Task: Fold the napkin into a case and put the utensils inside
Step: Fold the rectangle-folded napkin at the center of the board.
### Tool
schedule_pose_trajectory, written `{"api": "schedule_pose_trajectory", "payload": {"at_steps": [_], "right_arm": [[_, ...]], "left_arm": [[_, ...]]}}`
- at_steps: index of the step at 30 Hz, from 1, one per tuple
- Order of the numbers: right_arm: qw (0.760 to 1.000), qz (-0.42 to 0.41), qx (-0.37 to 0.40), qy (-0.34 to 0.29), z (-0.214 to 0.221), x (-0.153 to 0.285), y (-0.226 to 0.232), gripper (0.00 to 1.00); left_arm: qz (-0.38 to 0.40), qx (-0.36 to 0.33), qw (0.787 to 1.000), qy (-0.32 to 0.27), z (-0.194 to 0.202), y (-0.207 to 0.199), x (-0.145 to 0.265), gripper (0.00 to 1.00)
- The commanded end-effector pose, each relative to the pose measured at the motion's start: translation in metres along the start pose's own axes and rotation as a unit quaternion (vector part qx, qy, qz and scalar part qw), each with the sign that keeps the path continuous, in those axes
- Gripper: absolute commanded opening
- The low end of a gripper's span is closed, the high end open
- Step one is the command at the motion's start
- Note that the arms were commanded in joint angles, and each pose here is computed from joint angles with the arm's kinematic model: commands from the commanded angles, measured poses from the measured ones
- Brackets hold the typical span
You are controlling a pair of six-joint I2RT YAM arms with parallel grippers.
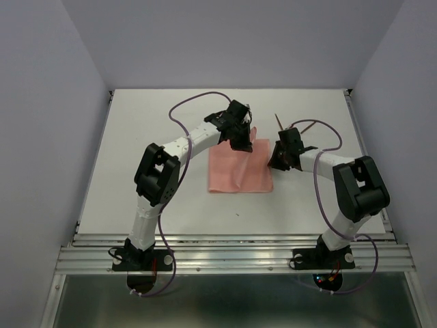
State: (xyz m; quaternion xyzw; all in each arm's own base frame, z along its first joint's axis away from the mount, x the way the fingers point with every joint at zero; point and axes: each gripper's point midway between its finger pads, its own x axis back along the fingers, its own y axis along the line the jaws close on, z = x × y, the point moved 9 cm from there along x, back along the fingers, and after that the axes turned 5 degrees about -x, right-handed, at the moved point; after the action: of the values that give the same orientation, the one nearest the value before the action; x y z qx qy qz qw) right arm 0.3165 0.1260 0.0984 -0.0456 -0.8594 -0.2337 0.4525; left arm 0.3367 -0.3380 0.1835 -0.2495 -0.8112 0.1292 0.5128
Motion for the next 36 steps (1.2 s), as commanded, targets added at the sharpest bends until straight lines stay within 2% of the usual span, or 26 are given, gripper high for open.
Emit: {"api": "schedule_pose_trajectory", "payload": {"at_steps": [1,4,7,8,11,36], "right_arm": [[1.000,-0.015,0.005,0.004,0.000,-0.008,0.006,0.27],[1.000,-0.014,0.003,0.007,0.004,-0.009,0.002,0.23],[1.000,-0.016,0.001,0.006,0.004,-0.008,0.002,0.14],[1.000,-0.016,0.001,0.007,0.006,-0.007,0.001,0.08],[1.000,-0.021,-0.003,0.006,0.006,-0.005,0.001,0.01],[1.000,-0.023,-0.016,0.013,0.012,-0.004,-0.001,0.01]], "left_arm": [[0.029,-0.013,0.999,-0.023,-0.009,-0.018,0.018,0.00],[0.035,-0.011,0.999,-0.020,-0.007,-0.021,0.015,0.00],[0.041,-0.010,0.999,-0.017,-0.006,-0.025,0.012,0.00],[0.042,-0.008,0.999,-0.017,-0.007,-0.026,0.011,0.00],[0.050,-0.006,0.999,-0.015,-0.008,-0.030,0.008,0.00],[0.092,0.043,0.995,0.011,-0.014,-0.046,-0.033,0.00]]}}
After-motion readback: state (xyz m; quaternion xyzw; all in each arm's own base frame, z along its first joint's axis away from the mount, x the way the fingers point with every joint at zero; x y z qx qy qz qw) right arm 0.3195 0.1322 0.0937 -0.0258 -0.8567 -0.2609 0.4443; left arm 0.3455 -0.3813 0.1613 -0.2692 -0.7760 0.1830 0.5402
